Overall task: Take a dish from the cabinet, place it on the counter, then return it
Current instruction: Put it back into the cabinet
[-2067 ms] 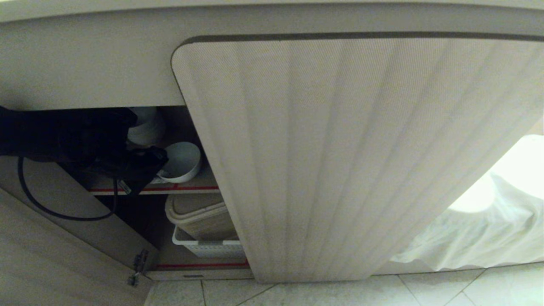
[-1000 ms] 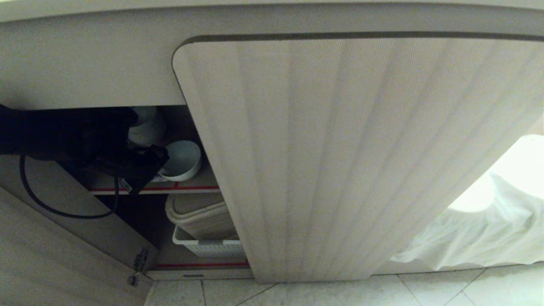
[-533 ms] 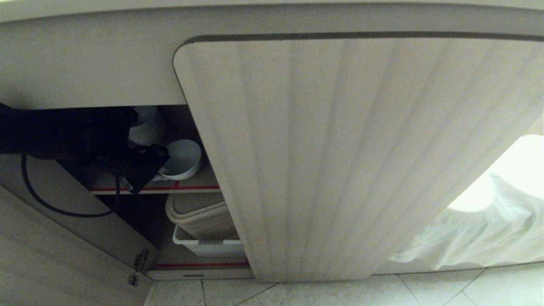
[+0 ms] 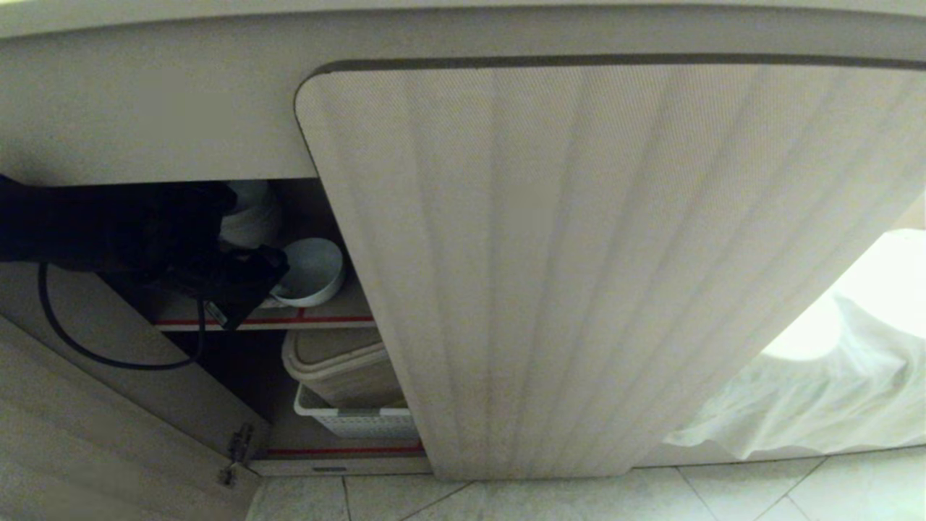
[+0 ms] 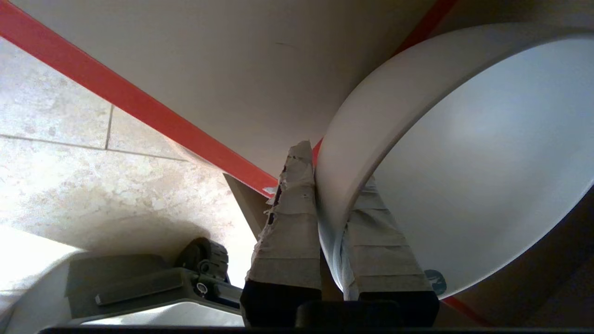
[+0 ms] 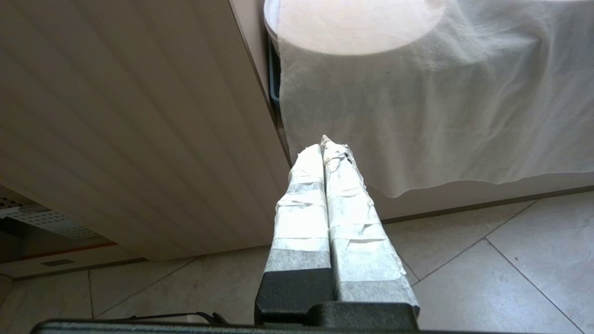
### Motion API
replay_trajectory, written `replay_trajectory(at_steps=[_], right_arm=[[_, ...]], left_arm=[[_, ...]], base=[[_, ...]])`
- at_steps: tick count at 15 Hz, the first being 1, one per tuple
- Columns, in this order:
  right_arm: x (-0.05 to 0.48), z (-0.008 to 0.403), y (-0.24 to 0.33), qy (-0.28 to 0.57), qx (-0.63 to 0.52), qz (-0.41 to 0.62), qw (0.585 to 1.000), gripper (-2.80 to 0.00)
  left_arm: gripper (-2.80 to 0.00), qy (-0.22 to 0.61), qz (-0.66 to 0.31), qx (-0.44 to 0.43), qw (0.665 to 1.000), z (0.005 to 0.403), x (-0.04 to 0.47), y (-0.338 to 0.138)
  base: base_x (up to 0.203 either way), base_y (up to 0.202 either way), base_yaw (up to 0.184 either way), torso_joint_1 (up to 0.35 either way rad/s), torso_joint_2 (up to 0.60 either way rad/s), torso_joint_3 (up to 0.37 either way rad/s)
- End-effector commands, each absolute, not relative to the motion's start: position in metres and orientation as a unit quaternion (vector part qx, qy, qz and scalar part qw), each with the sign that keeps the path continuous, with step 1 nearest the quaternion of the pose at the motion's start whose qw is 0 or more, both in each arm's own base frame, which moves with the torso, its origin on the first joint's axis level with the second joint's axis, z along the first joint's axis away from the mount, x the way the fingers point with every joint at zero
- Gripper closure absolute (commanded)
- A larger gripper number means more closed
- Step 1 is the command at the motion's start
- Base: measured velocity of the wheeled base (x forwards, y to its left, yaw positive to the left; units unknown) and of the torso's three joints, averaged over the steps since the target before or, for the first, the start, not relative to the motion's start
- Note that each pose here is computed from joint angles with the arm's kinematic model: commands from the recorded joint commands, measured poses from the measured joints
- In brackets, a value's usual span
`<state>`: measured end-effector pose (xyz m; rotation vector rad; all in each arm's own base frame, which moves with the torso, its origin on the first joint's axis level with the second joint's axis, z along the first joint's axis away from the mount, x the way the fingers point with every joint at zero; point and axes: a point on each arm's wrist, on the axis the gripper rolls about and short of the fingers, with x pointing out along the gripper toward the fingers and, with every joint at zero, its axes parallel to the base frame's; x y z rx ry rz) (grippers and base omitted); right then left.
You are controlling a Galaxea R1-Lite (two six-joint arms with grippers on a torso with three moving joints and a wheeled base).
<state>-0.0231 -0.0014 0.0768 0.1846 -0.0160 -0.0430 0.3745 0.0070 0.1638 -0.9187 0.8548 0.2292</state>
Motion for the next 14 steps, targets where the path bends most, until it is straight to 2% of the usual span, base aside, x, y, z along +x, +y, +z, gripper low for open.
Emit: replay_trajectory(at_steps=[1,2,3,14], right_arm=[[-0.0229,0.0768,-0.0014,-0.007,0.093,-0.022,0.995,0.00],[-0.0229,0.0768,-0.0014,-0.007,0.093,-0.022,0.995,0.00],[-0.0229,0.0768,-0.0014,-0.007,0.093,-0.022,0.995,0.00],[-0.0229,0.0768,-0.0014,-0.007,0.093,-0.022,0.995,0.00]], left_arm=[[0.00,0.400,0.109,-0.431,0.801,0.1626,0.3748,0.0072],[0.00,0.401,0.109,-0.431,0.801,0.1620,0.3751,0.0072],[-2.80,0.400,0.109,-0.431,0.801,0.1621,0.3752,0.0072],[-2.80,0.395,0.119,-0.429,0.804,0.1609,0.3766,0.0078]], base=[[0.000,0.000,0.000,0.000,0.00,0.000],[0.000,0.000,0.000,0.000,0.00,0.000],[0.000,0.000,0.000,0.000,0.00,0.000],[0.000,0.000,0.000,0.000,0.00,0.000]])
